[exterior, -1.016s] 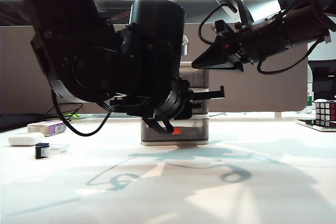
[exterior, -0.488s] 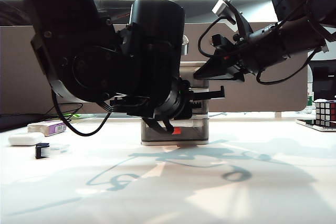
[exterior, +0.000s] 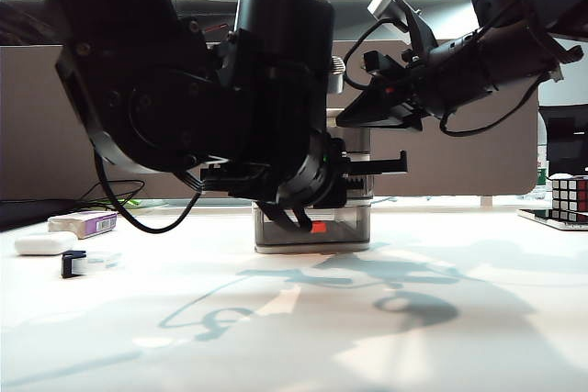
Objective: Open the second layer of the drawer on the table, pick up the transparent tape on the table and put it in, and finally close the drawer.
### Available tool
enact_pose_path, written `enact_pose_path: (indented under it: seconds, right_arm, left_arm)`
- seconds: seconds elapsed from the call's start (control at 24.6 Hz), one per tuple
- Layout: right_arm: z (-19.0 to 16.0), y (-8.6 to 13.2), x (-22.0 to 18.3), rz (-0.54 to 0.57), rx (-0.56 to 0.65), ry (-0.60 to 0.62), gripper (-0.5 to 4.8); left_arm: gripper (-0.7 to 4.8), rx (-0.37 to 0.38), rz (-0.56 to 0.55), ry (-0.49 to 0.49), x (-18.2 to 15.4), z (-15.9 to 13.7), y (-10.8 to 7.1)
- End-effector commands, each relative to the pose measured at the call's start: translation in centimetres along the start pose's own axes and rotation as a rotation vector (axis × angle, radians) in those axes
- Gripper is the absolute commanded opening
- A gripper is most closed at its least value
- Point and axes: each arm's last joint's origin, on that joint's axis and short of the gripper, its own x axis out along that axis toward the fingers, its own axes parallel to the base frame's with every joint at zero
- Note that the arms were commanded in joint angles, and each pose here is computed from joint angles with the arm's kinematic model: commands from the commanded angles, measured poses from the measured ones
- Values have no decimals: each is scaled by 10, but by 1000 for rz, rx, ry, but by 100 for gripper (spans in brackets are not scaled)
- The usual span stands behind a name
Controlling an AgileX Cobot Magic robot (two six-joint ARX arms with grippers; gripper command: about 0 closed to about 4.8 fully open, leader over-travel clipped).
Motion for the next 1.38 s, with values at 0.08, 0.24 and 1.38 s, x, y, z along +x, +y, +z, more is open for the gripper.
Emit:
enact_pose_path:
  seconds: [0.08,0.24,1.38]
  right_arm:
    - [8,-2,3,-6,-8,-16,-5]
    - [8,-2,3,-5,-6,-12,-5]
    - [5,0,3,63,33,12,-5]
  left_arm:
    - [-6,2,-8,-24,-3,8,-3]
    - [-6,16,0,-13,-10,12,-7]
    - [26,208,51,147,-103,5,11]
